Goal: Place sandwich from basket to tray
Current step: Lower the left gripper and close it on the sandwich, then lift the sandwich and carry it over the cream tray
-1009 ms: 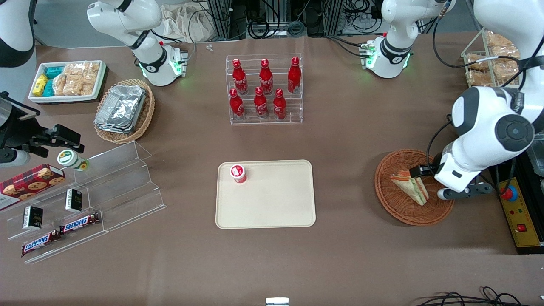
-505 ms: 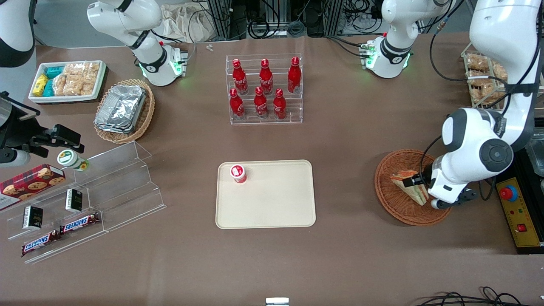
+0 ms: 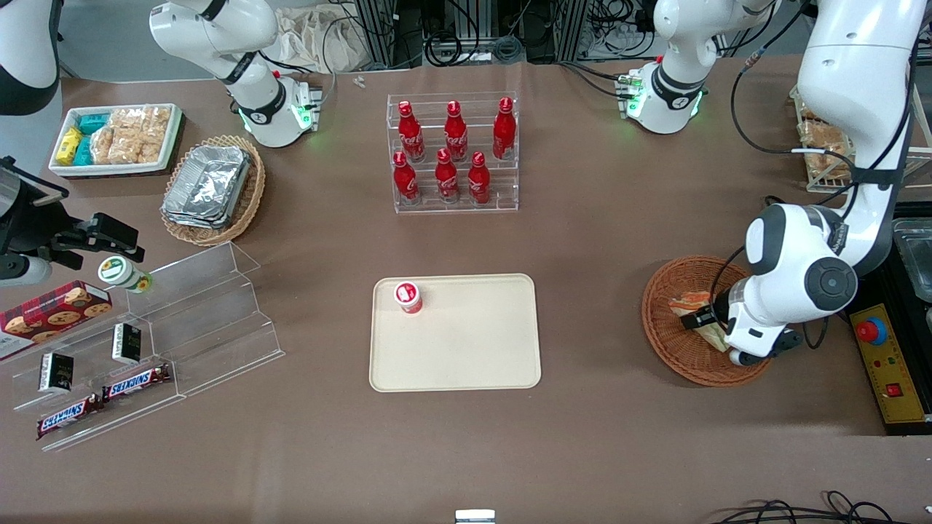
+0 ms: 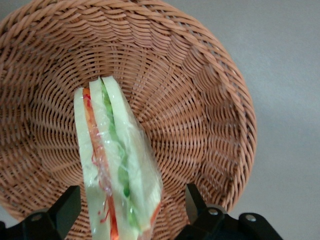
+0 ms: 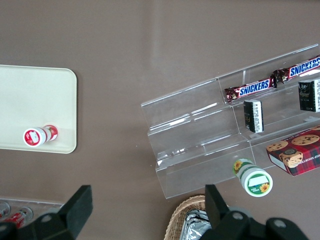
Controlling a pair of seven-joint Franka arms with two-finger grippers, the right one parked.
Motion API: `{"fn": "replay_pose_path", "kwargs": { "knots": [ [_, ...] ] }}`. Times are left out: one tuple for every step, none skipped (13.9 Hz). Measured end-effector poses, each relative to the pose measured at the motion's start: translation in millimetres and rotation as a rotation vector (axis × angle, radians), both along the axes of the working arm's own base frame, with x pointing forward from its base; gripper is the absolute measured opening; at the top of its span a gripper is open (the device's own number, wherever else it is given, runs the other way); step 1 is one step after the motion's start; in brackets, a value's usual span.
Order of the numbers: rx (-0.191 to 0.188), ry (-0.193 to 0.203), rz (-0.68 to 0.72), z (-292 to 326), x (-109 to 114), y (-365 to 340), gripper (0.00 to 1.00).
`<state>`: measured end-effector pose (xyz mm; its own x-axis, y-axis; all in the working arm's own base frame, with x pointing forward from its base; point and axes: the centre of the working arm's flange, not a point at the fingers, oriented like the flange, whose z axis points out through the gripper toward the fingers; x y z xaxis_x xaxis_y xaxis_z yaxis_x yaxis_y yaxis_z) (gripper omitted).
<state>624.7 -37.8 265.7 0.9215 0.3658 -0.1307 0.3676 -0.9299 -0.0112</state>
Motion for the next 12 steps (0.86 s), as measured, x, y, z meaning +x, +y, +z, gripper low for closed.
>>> {"fn": "replay_pose_path", "kwargs": {
  "knots": [
    [0.001,-0.003,0.013,-6,1,5,0.92],
    [0.002,-0.002,0.022,-11,2,9,0.90],
    [0.003,0.001,0.033,-15,2,11,0.89],
    [0.003,0.002,0.044,-19,2,12,0.81],
    [0.003,0.004,0.053,-21,2,13,0.70],
    [0.004,0.006,0.060,-23,2,12,0.70],
    [0.004,0.006,0.065,-23,2,12,0.65],
    [0.005,0.006,0.071,-22,2,12,0.52],
    [0.005,0.007,0.074,-22,2,12,0.43],
    [0.007,0.012,0.074,-21,1,11,0.35],
    [0.009,0.025,0.072,-18,0,10,0.30],
    [0.013,0.041,0.067,-13,-1,8,0.26]
  ]
}}
